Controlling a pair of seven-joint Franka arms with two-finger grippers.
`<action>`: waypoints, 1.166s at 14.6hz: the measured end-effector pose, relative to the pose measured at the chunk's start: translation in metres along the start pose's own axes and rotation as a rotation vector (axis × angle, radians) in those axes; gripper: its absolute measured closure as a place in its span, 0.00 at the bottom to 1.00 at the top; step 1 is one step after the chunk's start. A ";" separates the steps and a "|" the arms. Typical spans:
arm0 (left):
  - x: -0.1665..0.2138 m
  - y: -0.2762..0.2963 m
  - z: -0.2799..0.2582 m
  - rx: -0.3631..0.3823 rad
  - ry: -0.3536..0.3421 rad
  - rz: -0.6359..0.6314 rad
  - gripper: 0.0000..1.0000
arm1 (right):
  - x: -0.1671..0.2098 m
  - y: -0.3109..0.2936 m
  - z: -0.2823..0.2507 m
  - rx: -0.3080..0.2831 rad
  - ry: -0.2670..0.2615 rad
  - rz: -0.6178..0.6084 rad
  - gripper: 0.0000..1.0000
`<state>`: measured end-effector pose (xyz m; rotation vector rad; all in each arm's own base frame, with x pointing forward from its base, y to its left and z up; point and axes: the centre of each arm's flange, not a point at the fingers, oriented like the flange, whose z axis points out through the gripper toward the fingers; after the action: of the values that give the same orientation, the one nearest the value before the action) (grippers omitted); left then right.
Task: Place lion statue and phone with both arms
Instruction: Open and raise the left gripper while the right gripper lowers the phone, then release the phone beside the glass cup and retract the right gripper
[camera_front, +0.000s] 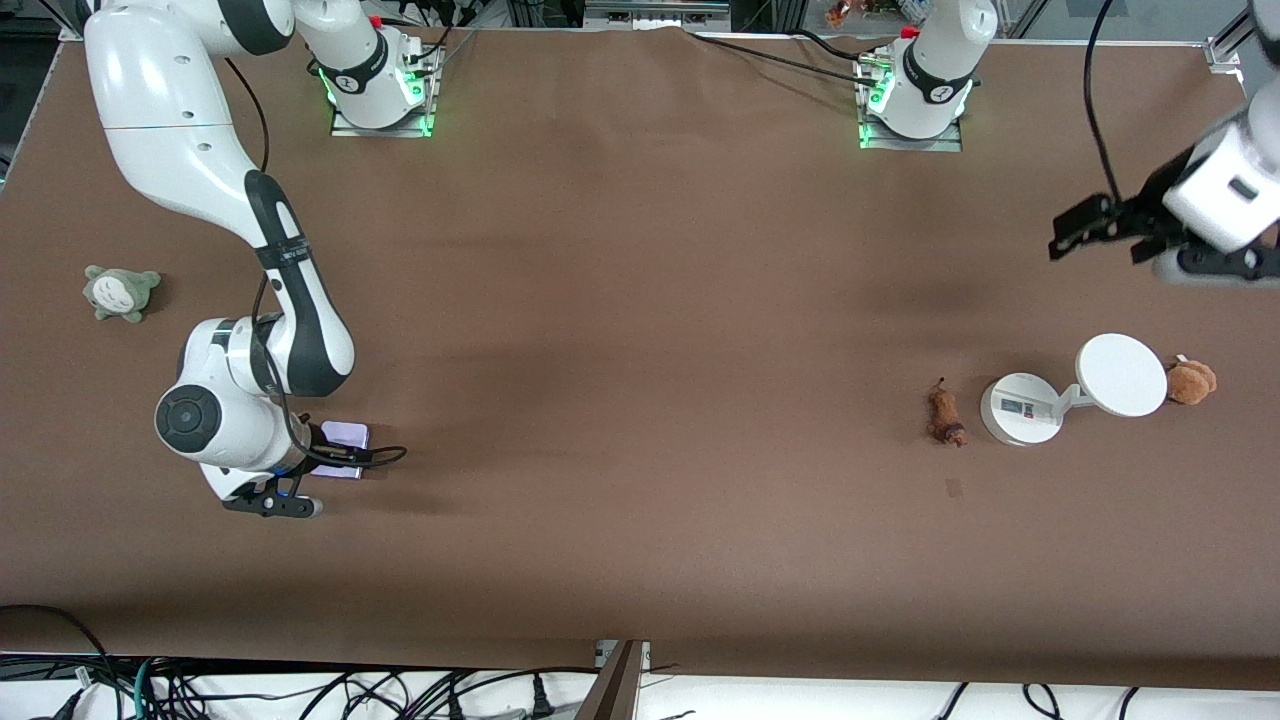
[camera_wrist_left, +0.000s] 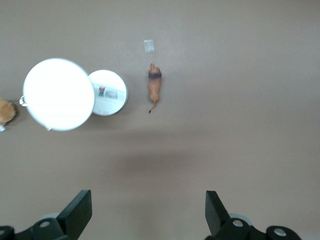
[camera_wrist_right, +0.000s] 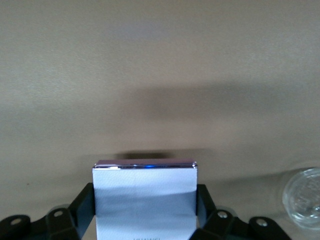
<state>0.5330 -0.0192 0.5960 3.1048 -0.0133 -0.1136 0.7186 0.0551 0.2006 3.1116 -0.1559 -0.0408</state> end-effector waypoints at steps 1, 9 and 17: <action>-0.007 0.004 -0.007 0.004 0.006 0.009 0.00 | -0.001 0.000 0.001 -0.001 -0.003 0.000 0.16; 0.007 0.005 -0.010 0.005 0.052 0.009 0.00 | -0.005 0.017 0.012 -0.027 -0.024 0.015 0.16; 0.013 -0.033 -0.027 0.013 0.091 -0.057 0.00 | -0.004 0.023 0.011 -0.033 -0.022 -0.005 0.12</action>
<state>0.5483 0.0150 0.6204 3.1207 0.0779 0.0262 0.7122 0.0328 0.1899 3.0793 -0.1465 -0.0776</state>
